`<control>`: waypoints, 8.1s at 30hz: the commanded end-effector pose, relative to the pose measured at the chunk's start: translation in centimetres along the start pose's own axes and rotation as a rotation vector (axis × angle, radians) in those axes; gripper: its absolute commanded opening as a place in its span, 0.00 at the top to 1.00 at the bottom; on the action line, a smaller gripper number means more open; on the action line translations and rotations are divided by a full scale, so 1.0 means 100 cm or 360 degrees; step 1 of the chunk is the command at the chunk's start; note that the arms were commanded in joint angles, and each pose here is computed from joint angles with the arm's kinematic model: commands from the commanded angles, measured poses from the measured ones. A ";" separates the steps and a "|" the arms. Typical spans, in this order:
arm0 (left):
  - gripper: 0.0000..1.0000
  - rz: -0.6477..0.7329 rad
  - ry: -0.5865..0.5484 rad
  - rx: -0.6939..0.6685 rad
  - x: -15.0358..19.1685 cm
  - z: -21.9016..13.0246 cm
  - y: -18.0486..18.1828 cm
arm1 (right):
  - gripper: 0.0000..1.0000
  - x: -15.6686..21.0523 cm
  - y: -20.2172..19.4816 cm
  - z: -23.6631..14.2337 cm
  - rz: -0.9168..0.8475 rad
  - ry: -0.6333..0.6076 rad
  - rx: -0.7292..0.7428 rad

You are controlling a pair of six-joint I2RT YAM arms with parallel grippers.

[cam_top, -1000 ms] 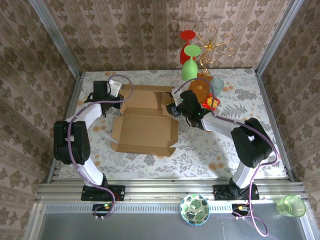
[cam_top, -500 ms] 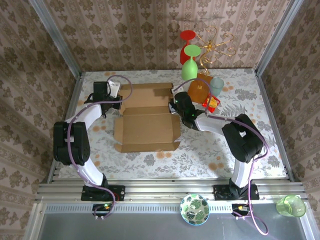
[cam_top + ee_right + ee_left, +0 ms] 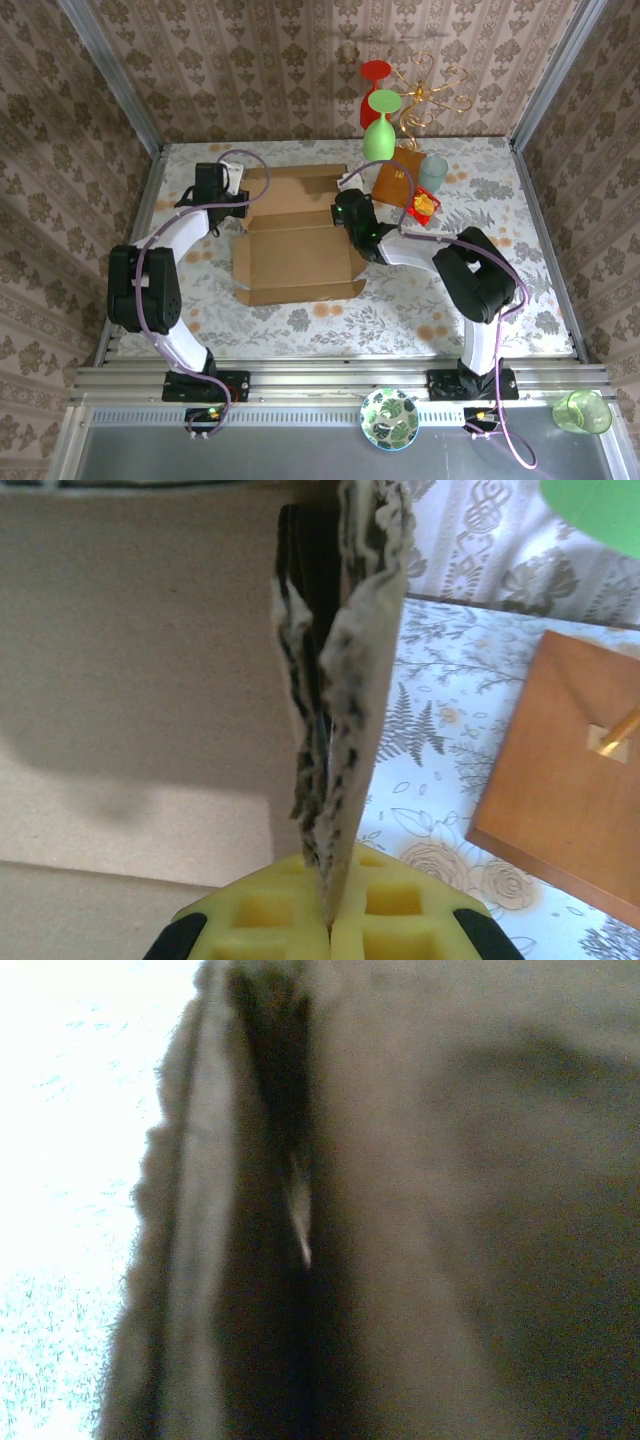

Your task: Fold the paper box

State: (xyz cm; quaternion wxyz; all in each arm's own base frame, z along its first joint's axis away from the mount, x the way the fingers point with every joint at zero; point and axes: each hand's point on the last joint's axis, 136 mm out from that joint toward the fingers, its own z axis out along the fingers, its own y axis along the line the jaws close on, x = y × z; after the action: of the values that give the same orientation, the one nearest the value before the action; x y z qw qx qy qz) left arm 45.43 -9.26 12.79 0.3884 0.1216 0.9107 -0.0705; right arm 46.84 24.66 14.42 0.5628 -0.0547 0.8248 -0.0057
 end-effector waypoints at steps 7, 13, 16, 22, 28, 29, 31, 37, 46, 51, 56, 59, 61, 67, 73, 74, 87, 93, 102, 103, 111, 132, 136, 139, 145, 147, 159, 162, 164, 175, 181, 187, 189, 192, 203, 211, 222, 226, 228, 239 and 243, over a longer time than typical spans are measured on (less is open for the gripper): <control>1.00 -0.0169 0.0110 -0.0141 0.016 -0.008 -0.006 | 1.00 -0.019 -0.003 -0.006 0.0002 -0.0071 0.0343; 1.00 -0.0195 0.0185 -0.0237 0.019 -0.009 -0.009 | 1.00 -0.017 0.000 -0.015 -0.0058 0.0002 0.0468; 1.00 -0.0231 0.0200 -0.0261 0.021 -0.008 -0.007 | 1.00 -0.019 0.001 -0.020 -0.0022 0.0018 0.0463; 1.00 -0.0215 0.0213 -0.0176 0.020 -0.002 -0.015 | 1.00 -0.014 0.006 -0.020 -0.0060 0.0105 0.0409; 0.90 -0.0242 0.0277 -0.0091 0.026 0.007 -0.014 | 1.00 0.004 0.007 -0.014 -0.0094 0.0221 0.0361; 0.88 -0.0251 0.0288 -0.0079 0.027 0.009 -0.013 | 1.00 0.007 0.008 -0.013 -0.0098 0.0242 0.0350; 0.86 -0.0262 0.0312 -0.0052 0.030 0.011 -0.013 | 1.00 0.009 0.009 -0.011 -0.0106 0.0264 0.0341; 0.82 -0.0250 0.0387 0.0010 0.035 0.020 -0.017 | 1.00 0.015 0.008 -0.004 -0.0087 0.0336 0.0319; 0.54 -0.0261 0.0424 0.0021 0.034 0.022 -0.021 | 1.00 0.030 -0.001 0.011 -0.0065 0.0498 0.0293; 0.45 -0.0247 0.0434 0.0027 0.033 0.021 -0.020 | 1.00 0.034 -0.003 0.015 -0.0069 0.0538 0.0275; 0.42 -0.0248 0.0404 0.0036 0.033 0.021 -0.012 | 1.00 0.035 -0.002 0.020 -0.0066 0.0569 0.0245; 0.43 -0.0238 0.0399 0.0062 0.032 0.027 -0.009 | 1.00 0.036 -0.003 0.022 -0.0069 0.0588 0.0237; 0.45 -0.0226 0.0414 0.0073 0.033 0.034 -0.008 | 1.00 0.037 -0.003 0.024 -0.0066 0.0600 0.0231; 0.70 -0.0230 0.0472 0.0003 0.040 0.054 0.003 | 1.00 0.039 -0.002 0.027 -0.0062 0.0637 0.0205; 1.00 -0.0248 0.0511 -0.0100 0.043 0.057 0.011 | 1.00 0.035 0.000 0.029 -0.0060 0.0683 0.0197; 1.00 -0.0239 0.0529 -0.0117 0.046 0.056 0.011 | 1.00 0.035 0.001 0.029 -0.0059 0.0699 0.0197; 1.00 -0.0247 0.0663 -0.0248 0.073 0.028 0.008 | 1.00 0.040 -0.002 0.019 0.0106 0.0776 0.0160; 1.00 -0.0244 0.0725 -0.0236 0.072 0.024 0.005 | 0.95 0.044 -0.005 0.024 0.0127 0.0846 0.0158; 1.00 -0.0231 0.0758 -0.0223 0.072 0.024 0.005 | 0.74 0.046 -0.008 0.032 0.0155 0.0849 0.0156; 1.00 -0.0225 0.0763 -0.0220 0.072 0.024 0.004 | 0.73 0.045 -0.008 0.033 0.0160 0.0844 0.0146; 1.00 -0.0212 0.0792 -0.0211 0.071 0.027 0.004 | 0.67 0.045 -0.003 0.043 0.0198 0.0855 0.0089; 1.00 -0.0242 0.0792 -0.0220 0.068 0.029 0.004 | 0.73 0.069 -0.002 0.040 0.0201 0.0953 0.0113; 1.00 -0.0249 0.0788 -0.0223 0.067 0.029 0.004 | 0.80 0.073 -0.010 0.036 0.0120 0.0987 0.0206; 1.00 -0.0255 0.0786 -0.0228 0.066 0.029 0.004 | 0.86 0.073 -0.016 0.032 0.0087 0.0992 0.0258; 1.00 -0.0267 0.0792 -0.0228 0.067 0.029 0.003 | 1.00 0.068 -0.020 0.027 0.0022 0.0973 0.0342; 1.00 -0.0265 0.0794 -0.0228 0.067 0.029 0.003 | 1.00 0.067 -0.023 0.026 -0.0011 0.0982 0.0382; 0.73 -0.0282 0.0800 -0.0208 0.063 0.025 -0.001 | 1.00 0.058 -0.008 0.022 0.0093 0.0975 0.0261; 0.50 -0.0345 0.0753 -0.0183 0.047 0.014 -0.004 | 1.00 0.056 -0.008 0.017 0.0135 0.0986 0.0261; 0.46 -0.0437 0.0651 -0.0139 0.025 -0.002 -0.006 | 1.00 0.058 -0.009 0.014 0.0169 0.1003 0.0267; 0.43 -0.1007 0.0296 0.0048 -0.028 -0.069 -0.028 | 1.00 0.078 -0.023 -0.001 0.0479 0.1160 0.0424; 0.48 -0.1258 0.0406 -0.0104 -0.007 -0.117 -0.029 | 1.00 0.086 -0.037 -0.016 0.0852 0.1309 0.0562; 0.41 -0.1337 0.0539 -0.0281 0.044 -0.167 -0.026 | 1.00 0.094 -0.041 -0.041 0.1211 0.1459 0.0777; 0.37 -0.1336 0.0561 -0.0285 0.060 -0.179 -0.026 | 1.00 0.095 -0.040 -0.048 0.1298 0.1496 0.0839; 0.34 -0.1310 0.0594 -0.0209 0.079 -0.183 -0.031 | 1.00 0.098 -0.035 -0.055 0.1403 0.1554 0.0865; 0.29 -0.1360 0.0818 -0.0024 0.115 -0.136 -0.051 | 1.00 0.117 -0.023 -0.061 0.1580 0.1674 0.0841; 0.45 -0.1379 0.0753 0.0036 0.114 -0.105 -0.057 | 1.00 0.123 -0.021 -0.063 0.1615 0.1699 0.0826; 1.00 -0.0955 0.0752 -0.0302 0.085 -0.114 -0.029 | 0.73 0.122 -0.002 -0.079 0.1753 0.1731 0.0761; 1.00 -0.0613 0.0801 -0.0412 0.067 -0.126 -0.015 | 0.42 0.099 0.004 -0.097 0.1749 0.1675 0.0675; 1.00 -0.0453 0.0833 -0.0439 0.060 -0.128 -0.010 | 0.36 0.079 0.008 -0.107 0.1760 0.1612 0.0586; 1.00 0.0256 0.0752 -0.0465 -0.008 -0.129 -0.012 | 0.35 -0.018 0.012 -0.133 0.1469 0.1154 -0.0062; 1.00 0.0617 0.0655 -0.0294 -0.032 -0.128 -0.042 | 0.40 -0.073 0.018 -0.116 0.0953 0.0624 -0.0557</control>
State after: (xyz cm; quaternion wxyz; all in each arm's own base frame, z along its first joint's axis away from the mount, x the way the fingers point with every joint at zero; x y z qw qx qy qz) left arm 37.31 -9.72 22.51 0.2016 0.1576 0.9625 0.0898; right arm 35.31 25.91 21.38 0.2077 0.2603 0.9042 0.2672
